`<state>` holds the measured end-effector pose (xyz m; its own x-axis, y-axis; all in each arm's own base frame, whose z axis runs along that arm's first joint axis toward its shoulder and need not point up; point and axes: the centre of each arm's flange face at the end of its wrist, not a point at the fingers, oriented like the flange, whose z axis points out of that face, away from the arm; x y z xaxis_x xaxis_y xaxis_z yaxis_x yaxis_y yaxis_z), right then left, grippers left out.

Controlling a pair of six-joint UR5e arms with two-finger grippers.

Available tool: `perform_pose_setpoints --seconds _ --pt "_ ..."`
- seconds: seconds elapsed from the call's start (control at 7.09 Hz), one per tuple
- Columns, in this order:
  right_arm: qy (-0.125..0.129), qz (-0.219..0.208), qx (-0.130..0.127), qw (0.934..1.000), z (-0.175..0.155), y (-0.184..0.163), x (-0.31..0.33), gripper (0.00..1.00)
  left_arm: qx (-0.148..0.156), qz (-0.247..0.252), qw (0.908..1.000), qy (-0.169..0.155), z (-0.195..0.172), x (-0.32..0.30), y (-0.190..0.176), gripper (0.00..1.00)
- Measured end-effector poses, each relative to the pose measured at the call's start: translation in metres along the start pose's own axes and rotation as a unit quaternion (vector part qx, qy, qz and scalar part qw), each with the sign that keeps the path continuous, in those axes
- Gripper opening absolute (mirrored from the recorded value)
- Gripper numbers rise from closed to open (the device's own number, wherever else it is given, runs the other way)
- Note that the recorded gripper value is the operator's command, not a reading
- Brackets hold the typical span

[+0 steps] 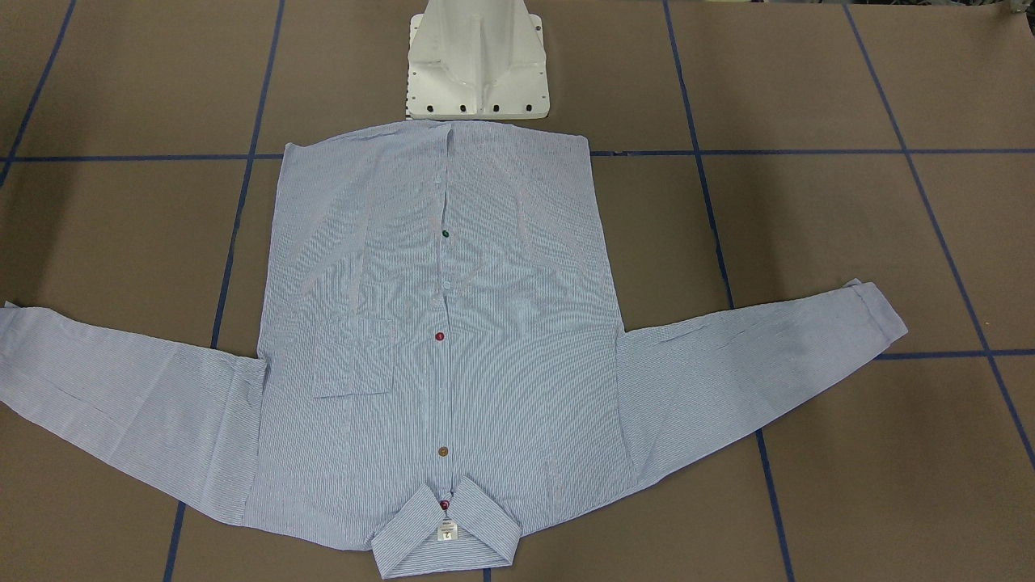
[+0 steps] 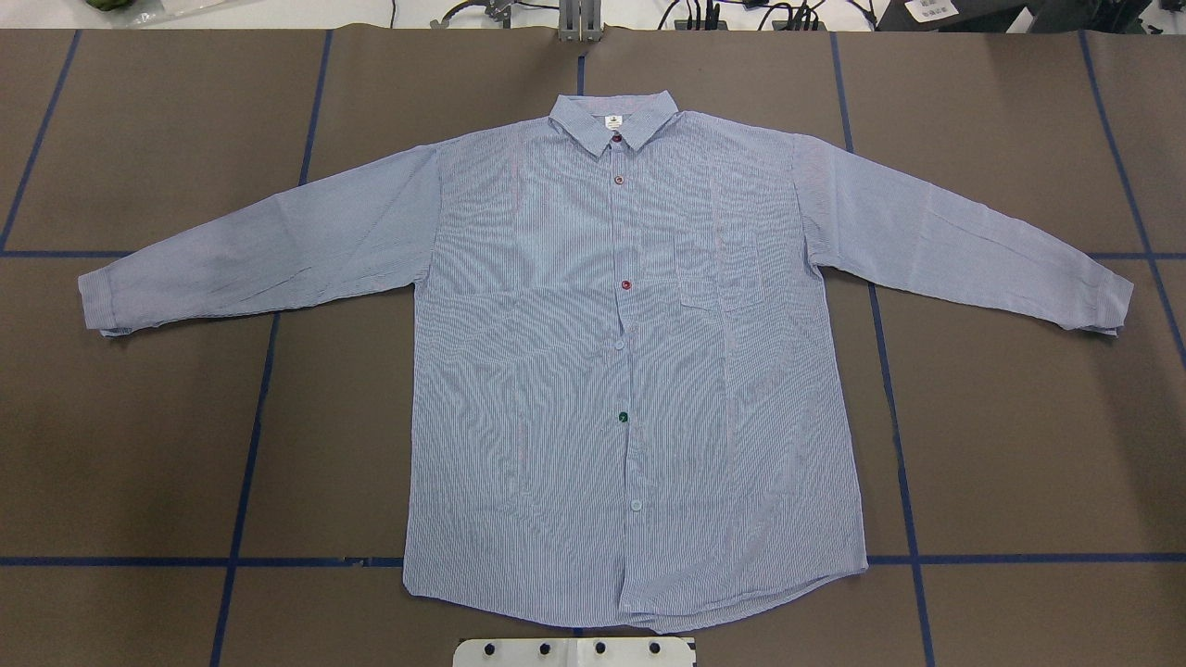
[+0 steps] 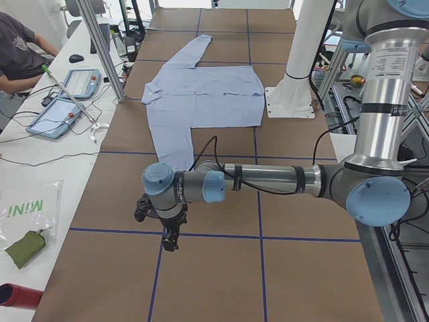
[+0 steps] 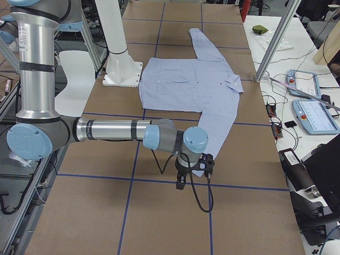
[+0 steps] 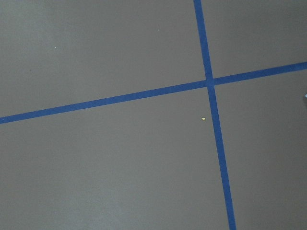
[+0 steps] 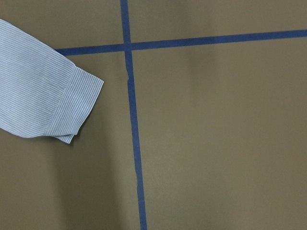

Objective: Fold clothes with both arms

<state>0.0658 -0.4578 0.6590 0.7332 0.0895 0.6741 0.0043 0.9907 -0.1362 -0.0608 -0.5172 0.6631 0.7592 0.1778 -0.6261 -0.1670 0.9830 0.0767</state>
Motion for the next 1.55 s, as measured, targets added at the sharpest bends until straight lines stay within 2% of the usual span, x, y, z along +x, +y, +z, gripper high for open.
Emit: perform_pose_setpoints --seconds 0.42,0.71,0.99,1.27,1.41,1.55 --pt "-0.002 -0.001 0.005 1.0 -0.005 -0.001 -0.004 1.0 0.001 0.001 1.0 0.0 -0.001 0.001 -0.001 1.0" --pt "-0.003 -0.005 0.012 0.9999 -0.007 -0.004 -0.007 1.0 0.013 0.01 0.9999 -0.003 -0.011 0.007 -0.01 1.0" --pt "-0.008 -0.024 0.033 0.9992 -0.013 -0.011 -0.014 1.0 0.037 0.029 0.9989 -0.006 -0.029 0.018 -0.026 1.0" --pt "-0.019 -0.014 0.045 0.9987 -0.007 -0.017 -0.012 1.0 0.086 0.073 0.9936 -0.007 -0.043 0.035 -0.041 1.0" --pt "-0.028 0.006 0.052 0.9982 0.0 -0.02 -0.011 1.0 0.102 0.087 0.9909 0.014 -0.039 0.038 -0.037 1.0" --pt "-0.034 0.003 0.063 0.9974 0.014 -0.024 -0.012 1.0 0.109 0.094 0.9885 0.046 -0.034 0.042 -0.03 1.0"
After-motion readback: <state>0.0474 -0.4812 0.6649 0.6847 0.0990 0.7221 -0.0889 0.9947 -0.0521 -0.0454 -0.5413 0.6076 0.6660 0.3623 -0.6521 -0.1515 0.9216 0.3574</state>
